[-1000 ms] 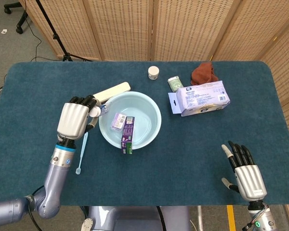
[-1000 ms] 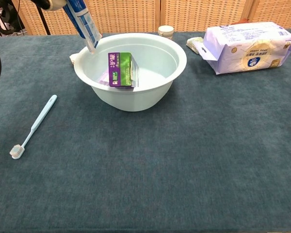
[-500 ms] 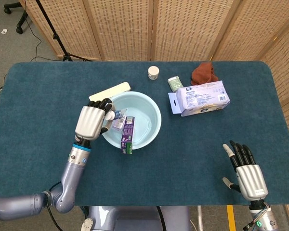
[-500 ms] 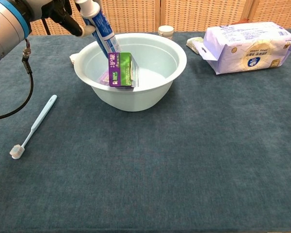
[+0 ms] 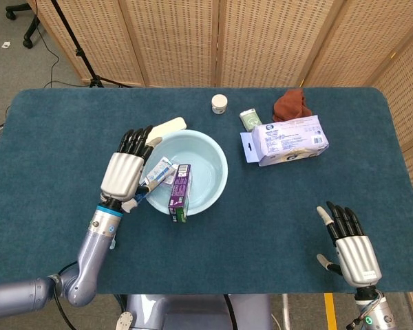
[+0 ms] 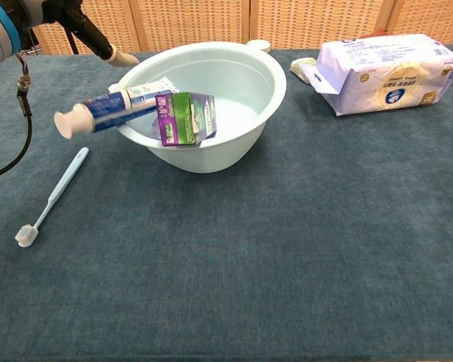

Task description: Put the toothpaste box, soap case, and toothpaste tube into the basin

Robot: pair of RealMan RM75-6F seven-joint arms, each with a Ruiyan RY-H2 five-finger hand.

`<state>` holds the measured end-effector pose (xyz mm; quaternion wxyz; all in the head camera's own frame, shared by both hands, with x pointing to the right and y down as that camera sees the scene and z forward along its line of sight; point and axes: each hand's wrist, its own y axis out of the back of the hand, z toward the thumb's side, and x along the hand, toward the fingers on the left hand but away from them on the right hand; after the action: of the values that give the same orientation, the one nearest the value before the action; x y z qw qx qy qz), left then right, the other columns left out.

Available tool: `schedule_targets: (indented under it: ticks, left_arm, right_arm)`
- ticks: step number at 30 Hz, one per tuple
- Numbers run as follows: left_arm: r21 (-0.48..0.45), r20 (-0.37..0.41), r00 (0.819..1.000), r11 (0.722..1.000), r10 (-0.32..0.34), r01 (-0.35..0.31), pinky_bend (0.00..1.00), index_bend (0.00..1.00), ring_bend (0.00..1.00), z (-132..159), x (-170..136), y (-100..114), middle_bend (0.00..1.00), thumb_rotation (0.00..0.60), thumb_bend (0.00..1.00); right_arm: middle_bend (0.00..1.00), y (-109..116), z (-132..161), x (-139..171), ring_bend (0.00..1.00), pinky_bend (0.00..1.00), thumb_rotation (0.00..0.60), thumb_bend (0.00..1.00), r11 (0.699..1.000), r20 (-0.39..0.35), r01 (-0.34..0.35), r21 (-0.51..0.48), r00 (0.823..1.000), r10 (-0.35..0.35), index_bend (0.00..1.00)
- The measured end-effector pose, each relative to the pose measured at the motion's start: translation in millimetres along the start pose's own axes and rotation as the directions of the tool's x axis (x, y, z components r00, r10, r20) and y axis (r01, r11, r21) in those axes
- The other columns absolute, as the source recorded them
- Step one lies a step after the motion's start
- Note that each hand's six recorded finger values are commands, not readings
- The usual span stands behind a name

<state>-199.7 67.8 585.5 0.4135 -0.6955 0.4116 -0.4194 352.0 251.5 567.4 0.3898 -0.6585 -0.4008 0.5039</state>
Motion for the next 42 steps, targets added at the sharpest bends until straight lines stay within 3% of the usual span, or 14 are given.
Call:
schedule_targets:
  ticks: [9, 17, 31, 42]
  left_arm:
    - [-0.017, -0.021, 0.999, 0.999, 0.03, -0.031, 0.01, 0.0, 0.0, -9.7, -5.8, 16.4, 0.0, 0.6, 0.12]
    - [-0.029, -0.034, 0.999, 1.0, 0.002, -0.003, 0.01, 0.0, 0.0, -19.2, -26.9, 21.5, 0.0, 0.6, 0.12]
    - [0.08, -0.089, 0.991, 0.991, -0.101, 0.109, 0.0, 0.0, 0.0, -67.4, -121.9, 26.5, 0.0, 0.6, 0.15]
    - [0.127, -0.211, 0.971, 0.982, -0.11, 0.139, 0.0, 0.0, 0.0, -121.4, -197.1, 20.1, 0.0, 0.6, 0.16]
  right_arm:
    - [0.0, -0.7, 1.4, 0.6, 0.0, 0.05, 0.6, 0.13, 1.0, -0.004, -0.002, 0.004, 1.0, 0.002, 0.0]
    - [0.0, 0.4, 1.2, 0.7, 0.0, 0.05, 0.6, 0.13, 1.0, -0.003, 0.004, 0.004, 1.0, -0.004, 0.0]
    - [0.0, 0.2, 2.7, 1.6, 0.0, 0.05, 0.6, 0.13, 1.0, -0.007, 0.002, 0.009, 1.0, -0.002, 0.0]
    - [0.0, -0.1, 3.8, 1.7, 0.0, 0.05, 0.6, 0.13, 1.0, -0.011, 0.005, 0.018, 1.0, -0.005, 0.0]
